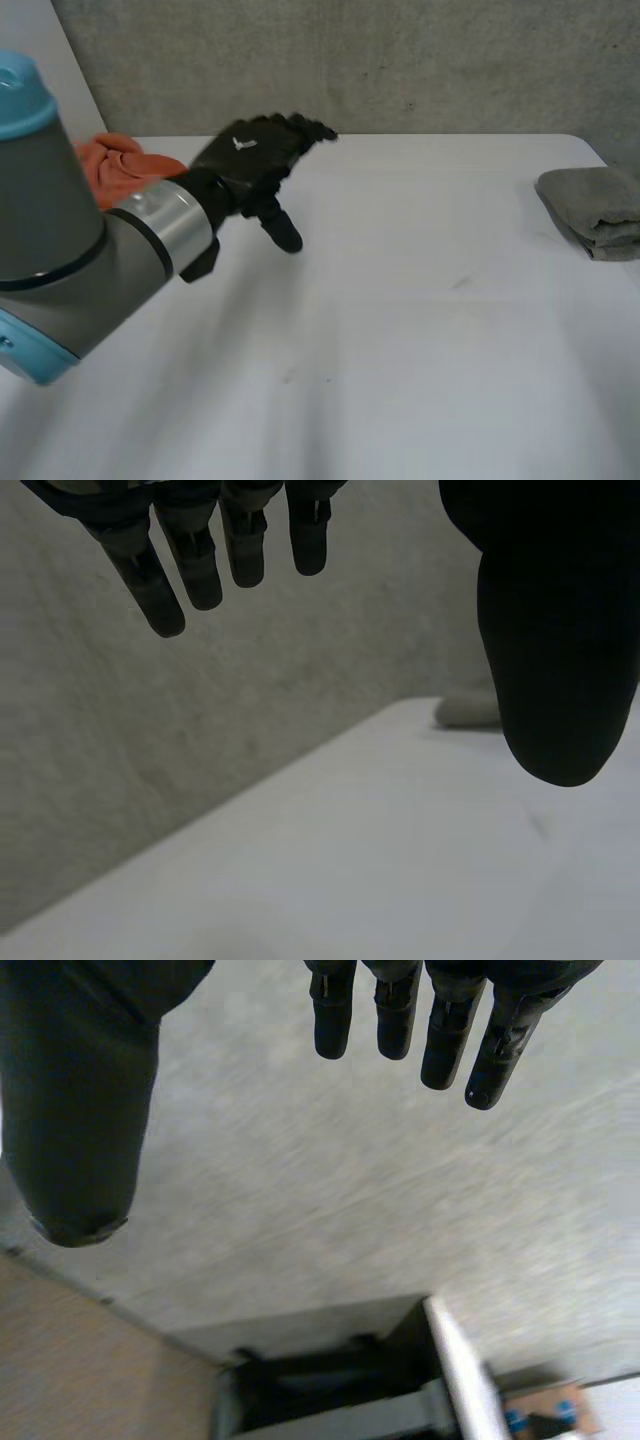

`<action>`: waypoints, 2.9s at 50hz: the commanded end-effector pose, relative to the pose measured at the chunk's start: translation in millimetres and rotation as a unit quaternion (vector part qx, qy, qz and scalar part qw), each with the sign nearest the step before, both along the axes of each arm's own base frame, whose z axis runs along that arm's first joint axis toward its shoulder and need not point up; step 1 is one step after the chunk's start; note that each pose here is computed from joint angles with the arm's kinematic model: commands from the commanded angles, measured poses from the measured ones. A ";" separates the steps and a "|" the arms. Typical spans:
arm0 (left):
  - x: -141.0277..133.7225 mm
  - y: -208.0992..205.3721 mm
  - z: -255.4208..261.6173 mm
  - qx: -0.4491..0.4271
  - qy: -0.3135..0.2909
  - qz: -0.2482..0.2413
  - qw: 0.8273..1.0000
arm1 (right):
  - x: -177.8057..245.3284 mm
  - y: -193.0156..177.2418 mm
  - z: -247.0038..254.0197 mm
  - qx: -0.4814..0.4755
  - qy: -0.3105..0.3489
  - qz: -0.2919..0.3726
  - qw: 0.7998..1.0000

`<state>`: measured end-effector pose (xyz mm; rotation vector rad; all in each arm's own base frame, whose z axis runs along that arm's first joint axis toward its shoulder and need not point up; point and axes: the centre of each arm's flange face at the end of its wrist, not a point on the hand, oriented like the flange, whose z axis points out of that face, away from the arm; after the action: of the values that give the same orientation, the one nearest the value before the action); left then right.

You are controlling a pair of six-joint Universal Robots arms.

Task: Fold the laundry.

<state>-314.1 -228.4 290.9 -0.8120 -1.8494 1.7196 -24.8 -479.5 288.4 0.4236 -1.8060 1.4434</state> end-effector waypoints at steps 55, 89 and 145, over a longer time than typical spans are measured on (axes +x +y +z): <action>244.6 -313.7 -204.8 -0.162 -0.204 0.259 0.930 | 302.3 264.2 -122.5 0.194 -0.175 0.486 0.834; 185.5 -262.5 -135.9 -0.189 -0.175 0.188 0.948 | 279.7 249.7 -116.1 0.180 -0.184 0.454 0.853; 27.2 -61.1 -44.8 -0.097 0.024 -0.017 0.995 | 261.6 226.8 -114.3 0.161 -0.195 0.410 0.876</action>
<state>-245.4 -380.5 228.8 -1.0287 -1.6494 2.2960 248.0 -241.3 170.8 1.3621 -2.3416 1.8735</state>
